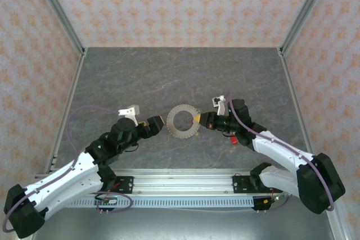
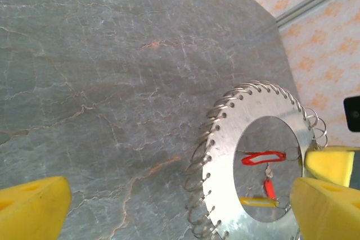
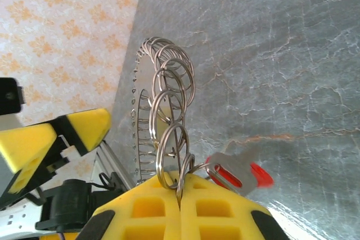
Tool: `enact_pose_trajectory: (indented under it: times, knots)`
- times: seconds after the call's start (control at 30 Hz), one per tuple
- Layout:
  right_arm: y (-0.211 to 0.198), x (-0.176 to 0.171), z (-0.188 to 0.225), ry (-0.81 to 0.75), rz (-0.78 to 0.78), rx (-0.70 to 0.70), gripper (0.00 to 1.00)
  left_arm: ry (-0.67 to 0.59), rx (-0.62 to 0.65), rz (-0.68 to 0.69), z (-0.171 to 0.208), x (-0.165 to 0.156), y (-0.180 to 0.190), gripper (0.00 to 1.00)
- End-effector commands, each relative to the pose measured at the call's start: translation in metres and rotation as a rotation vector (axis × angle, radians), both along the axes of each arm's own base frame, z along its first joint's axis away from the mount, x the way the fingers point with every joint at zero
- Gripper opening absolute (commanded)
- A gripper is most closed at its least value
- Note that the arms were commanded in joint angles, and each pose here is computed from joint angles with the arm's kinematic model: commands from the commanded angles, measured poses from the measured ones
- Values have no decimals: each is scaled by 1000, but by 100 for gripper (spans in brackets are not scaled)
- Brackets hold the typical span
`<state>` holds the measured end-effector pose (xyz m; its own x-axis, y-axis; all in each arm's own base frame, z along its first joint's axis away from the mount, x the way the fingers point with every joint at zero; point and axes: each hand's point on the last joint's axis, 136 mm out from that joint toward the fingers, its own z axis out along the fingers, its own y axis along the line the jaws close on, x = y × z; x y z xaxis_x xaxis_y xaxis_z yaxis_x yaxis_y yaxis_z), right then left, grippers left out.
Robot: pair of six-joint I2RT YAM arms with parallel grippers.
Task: Put the keys on the keyring
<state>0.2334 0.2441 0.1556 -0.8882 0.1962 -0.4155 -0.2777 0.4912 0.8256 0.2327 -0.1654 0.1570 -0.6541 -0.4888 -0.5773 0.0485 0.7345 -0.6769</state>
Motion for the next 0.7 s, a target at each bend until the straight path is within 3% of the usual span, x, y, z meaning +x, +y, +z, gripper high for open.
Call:
enact_pose_trajectory:
  times: [0.0,0.43,0.57,0.67]
  knots:
    - [10,4,46,-89,28,114,0,-24,-148,-84,16,-1,-18,100]
    - [15,3,78,-114,50,209,0,-2,-181,-147,27,14,-41,94]
    - [18,1,85,-121,71,222,0,-22,-199,-176,39,17,-49,76]
    - [20,-2,92,-132,92,235,0,-33,-207,-203,45,18,-54,71]
